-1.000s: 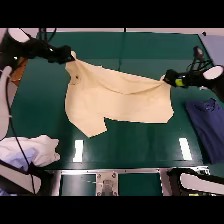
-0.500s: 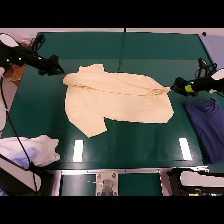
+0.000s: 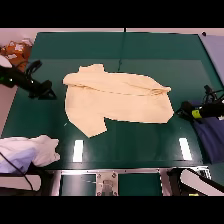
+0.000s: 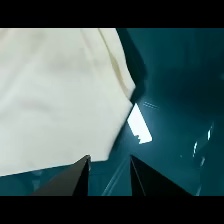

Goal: Fold the shirts.

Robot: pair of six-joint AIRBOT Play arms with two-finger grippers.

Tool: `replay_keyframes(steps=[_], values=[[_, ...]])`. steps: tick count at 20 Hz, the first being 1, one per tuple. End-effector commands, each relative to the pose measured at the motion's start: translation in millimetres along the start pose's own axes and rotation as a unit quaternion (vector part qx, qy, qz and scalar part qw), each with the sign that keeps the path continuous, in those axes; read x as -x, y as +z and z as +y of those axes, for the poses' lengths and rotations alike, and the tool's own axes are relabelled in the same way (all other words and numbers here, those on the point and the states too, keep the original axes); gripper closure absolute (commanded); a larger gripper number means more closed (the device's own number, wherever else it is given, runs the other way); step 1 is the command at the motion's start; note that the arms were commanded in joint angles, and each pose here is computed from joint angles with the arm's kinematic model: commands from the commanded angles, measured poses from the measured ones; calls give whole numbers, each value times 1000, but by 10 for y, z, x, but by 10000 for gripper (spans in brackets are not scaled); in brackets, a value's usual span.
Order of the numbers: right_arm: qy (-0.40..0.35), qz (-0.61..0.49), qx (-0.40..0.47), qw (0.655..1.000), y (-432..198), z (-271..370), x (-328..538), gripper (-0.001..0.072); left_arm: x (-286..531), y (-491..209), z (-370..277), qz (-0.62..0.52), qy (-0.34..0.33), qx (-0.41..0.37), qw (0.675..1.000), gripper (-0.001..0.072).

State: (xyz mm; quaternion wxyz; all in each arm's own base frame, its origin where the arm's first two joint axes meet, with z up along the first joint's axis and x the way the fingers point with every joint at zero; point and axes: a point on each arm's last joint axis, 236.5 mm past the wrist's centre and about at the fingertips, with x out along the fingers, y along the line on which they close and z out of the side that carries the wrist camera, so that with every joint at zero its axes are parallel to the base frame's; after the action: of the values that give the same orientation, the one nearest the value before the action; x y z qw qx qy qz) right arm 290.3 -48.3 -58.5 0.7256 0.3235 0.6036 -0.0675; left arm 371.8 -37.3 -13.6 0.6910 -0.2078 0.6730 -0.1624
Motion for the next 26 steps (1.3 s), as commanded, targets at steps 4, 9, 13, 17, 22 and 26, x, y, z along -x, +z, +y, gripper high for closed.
replay_keyframes(steps=[4,9,13,17,22,26], values=[[31,-8,-58,998,-210,-39,-271,418,-695,-178,250,-46,-1,37,998,246],[26,24,-51,998,-303,-2,-491,419,-1082,29,77,-63,-31,48,996,247],[44,10,-49,998,-210,177,-658,420,-1073,134,-81,-80,-63,40,994,688],[65,-18,-21,997,52,347,-578,698,-848,146,-285,-78,-76,5,994,689],[115,-85,81,986,532,1001,367,700,654,469,-1212,-231,-81,-139,960,690],[165,-285,177,928,797,1889,2284,700,2542,43,-2375,-421,-71,-283,859,689]])
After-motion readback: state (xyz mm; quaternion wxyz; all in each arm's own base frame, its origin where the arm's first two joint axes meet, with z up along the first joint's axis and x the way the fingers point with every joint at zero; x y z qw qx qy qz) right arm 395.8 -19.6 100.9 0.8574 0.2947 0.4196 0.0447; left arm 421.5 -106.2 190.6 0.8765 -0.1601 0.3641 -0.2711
